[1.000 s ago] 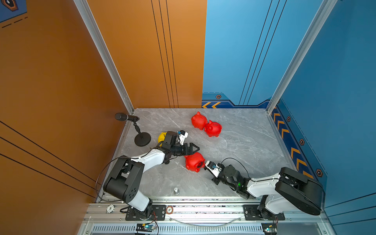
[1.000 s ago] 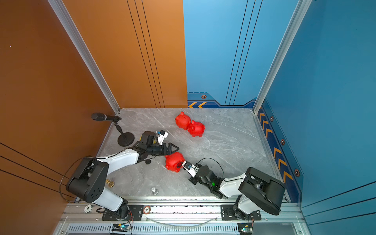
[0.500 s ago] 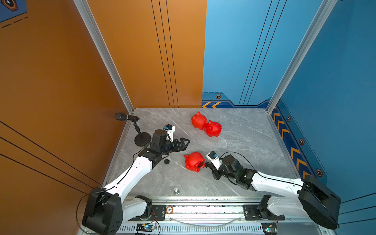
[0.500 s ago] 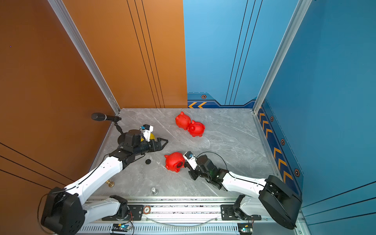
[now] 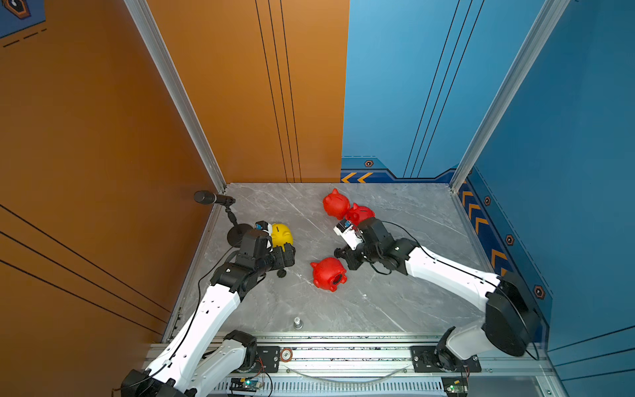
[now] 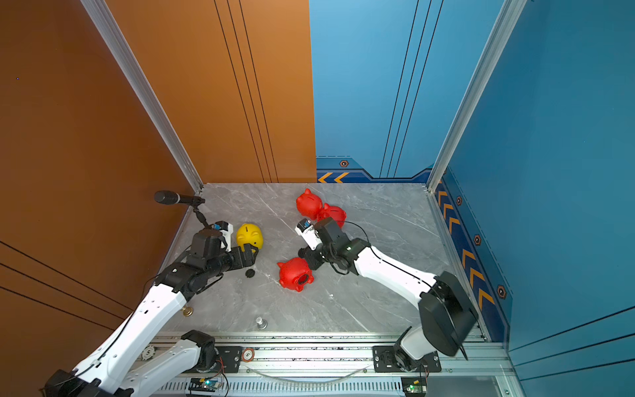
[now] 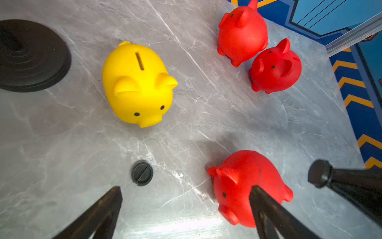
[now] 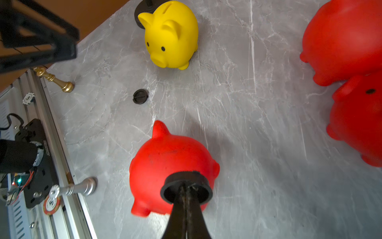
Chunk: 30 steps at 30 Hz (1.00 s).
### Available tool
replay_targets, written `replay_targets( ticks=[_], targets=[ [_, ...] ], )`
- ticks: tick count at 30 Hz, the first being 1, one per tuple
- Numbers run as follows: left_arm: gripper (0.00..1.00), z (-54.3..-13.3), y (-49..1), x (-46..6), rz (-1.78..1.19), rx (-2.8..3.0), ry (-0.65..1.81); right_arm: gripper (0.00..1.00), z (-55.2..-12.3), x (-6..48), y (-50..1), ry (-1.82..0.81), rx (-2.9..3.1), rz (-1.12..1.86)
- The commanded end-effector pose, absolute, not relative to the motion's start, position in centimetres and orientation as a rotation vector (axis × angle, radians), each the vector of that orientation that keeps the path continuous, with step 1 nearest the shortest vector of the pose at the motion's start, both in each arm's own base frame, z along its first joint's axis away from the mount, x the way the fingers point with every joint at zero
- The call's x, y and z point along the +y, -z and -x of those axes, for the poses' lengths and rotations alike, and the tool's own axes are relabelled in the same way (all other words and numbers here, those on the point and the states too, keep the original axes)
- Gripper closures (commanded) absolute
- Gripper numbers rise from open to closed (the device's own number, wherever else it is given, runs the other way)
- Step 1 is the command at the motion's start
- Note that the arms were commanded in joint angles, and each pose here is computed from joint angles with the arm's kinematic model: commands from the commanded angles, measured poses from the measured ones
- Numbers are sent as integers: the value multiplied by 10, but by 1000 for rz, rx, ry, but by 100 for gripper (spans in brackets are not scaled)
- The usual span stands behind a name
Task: Open piggy banks
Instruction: Place the lid at the center of the board.
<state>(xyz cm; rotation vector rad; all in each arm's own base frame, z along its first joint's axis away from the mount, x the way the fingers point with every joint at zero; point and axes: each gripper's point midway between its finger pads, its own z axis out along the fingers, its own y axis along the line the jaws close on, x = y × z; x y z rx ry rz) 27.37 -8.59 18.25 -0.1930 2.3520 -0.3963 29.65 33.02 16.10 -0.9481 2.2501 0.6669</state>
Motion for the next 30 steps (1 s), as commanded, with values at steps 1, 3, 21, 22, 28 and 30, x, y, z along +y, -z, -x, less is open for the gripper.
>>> replay_targets(
  ticks=[1, 3, 21, 22, 28, 30],
  targets=[
    [2, -255, -188, -66, 188, 2378, 279, 100, -295, 336, -128, -634, 2428, 1079],
    [2, -249, -189, -64, 166, 2375, 275, 100, -305, 350, -123, -629, 2461, 1122],
    [2, -232, -203, -63, 141, 2321, 319, 96, -325, 425, -45, -528, 2642, 1285],
    [2, -232, -202, -65, 138, 2325, 327, 93, -326, 426, -47, -521, 2635, 1286],
    [2, -234, -198, -82, 123, 2344, 443, 58, -338, 423, -62, -490, 2600, 1250],
    [2, -236, -197, -91, 107, 2358, 503, 50, -343, 420, -71, -503, 2594, 1224]
  ],
)
